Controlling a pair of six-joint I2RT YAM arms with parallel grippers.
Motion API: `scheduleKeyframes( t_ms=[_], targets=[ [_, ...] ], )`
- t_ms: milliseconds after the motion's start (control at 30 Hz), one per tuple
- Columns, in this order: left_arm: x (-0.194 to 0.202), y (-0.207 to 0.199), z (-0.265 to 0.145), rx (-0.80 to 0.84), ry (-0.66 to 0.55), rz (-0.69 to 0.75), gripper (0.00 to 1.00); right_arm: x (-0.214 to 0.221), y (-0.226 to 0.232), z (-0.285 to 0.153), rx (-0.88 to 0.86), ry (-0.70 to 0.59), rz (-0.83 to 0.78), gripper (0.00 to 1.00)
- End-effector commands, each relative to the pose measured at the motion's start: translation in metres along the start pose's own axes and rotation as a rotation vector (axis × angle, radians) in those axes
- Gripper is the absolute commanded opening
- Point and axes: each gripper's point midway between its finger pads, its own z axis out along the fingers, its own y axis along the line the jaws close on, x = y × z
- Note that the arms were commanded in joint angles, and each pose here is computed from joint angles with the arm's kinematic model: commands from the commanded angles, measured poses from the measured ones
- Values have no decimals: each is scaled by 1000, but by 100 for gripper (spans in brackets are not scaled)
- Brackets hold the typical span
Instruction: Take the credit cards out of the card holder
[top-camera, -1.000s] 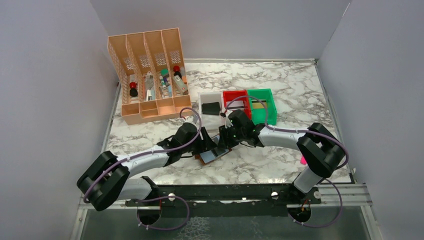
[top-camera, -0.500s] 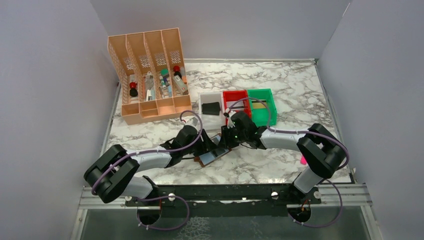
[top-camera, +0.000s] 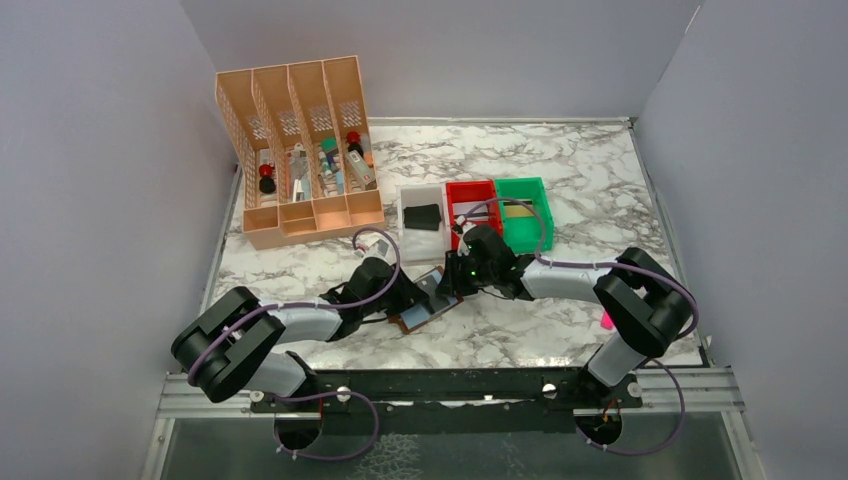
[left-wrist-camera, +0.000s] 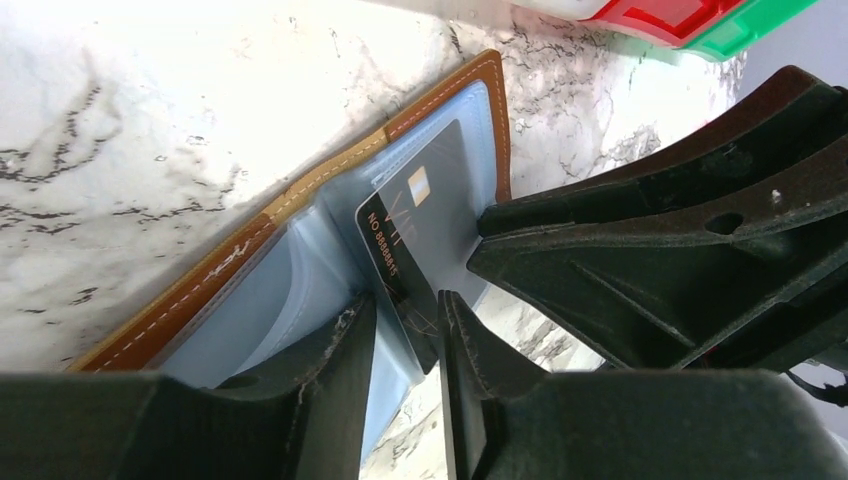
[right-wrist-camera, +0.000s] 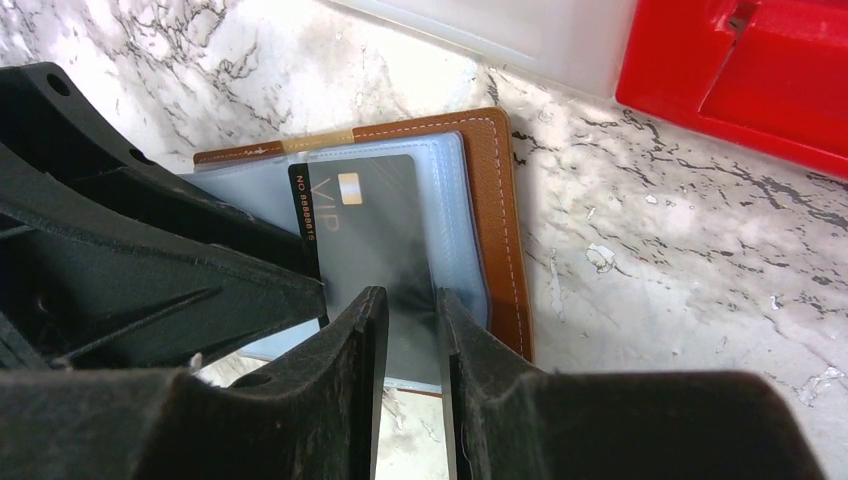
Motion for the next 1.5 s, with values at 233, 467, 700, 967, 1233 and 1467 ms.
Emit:
scheduleKeyframes(
  t_ms=[233,467,700,967,1233,1467],
  targets=[
    [6,23,1,-79,-3,-24,23,50,-33,-2,115,143,45,30],
    [6,21,4,-64,-7,-35,19,51,-29,-1,99,146,52,30],
    [5,14,8,-41,-4,-31,9,50,-31,-2,105,144,51,30],
    [3,19,-2,-34,-37,-36,0,45,-40,-5,166,115,50,30],
    [7,20,-11,-19,-22,-11,0,33,-43,-10,209,74,38,31],
    [0,13,-17,-25,-42,18,0,37,-34,-8,146,93,31,30]
  ],
)
